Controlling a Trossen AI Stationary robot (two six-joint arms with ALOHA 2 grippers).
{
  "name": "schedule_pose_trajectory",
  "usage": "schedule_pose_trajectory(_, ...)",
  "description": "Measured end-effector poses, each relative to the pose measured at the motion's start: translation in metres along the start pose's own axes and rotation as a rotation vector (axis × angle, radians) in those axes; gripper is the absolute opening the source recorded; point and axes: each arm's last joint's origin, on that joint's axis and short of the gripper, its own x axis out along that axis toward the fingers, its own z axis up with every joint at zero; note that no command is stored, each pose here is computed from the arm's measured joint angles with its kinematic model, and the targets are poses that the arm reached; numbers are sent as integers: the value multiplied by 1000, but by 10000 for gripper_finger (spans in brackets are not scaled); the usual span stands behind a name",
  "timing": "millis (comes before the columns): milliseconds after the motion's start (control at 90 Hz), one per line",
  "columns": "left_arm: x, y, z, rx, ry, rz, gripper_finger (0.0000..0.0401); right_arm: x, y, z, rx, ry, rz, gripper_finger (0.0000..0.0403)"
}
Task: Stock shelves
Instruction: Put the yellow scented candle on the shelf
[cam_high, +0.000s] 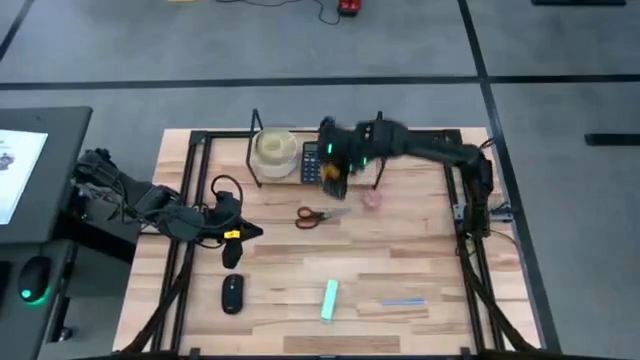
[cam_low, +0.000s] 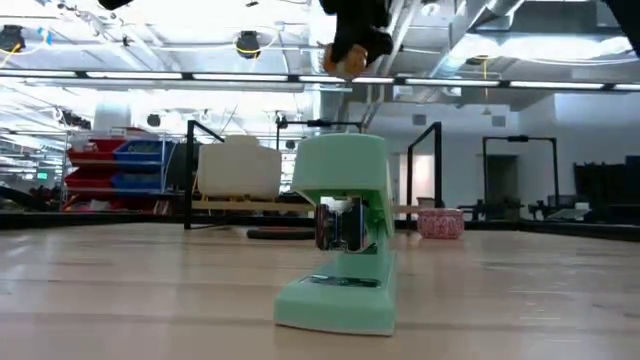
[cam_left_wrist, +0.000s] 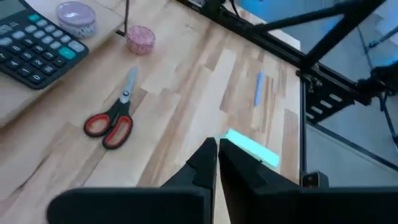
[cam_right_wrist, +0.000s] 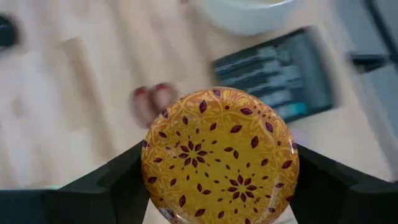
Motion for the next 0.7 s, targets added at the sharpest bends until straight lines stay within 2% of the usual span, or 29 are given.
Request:
schedule_pose_trajectory(300,5,9,8,-44,-61,84,0,19,-98,6,15,-2,-117,279)
schedule_pose_trajectory(411,7,13,10,-72,-73,107,0,26,-128,3,49,4,-111,279)
schedule_pose_trajectory(533,9,16,13,-96,-87,129,0,44,-149,1,63,33,-95,279)
schedule_pose_trajectory(700,11,21,16,-118,-104,158,0,83,-158,-2,14,113,-71,279)
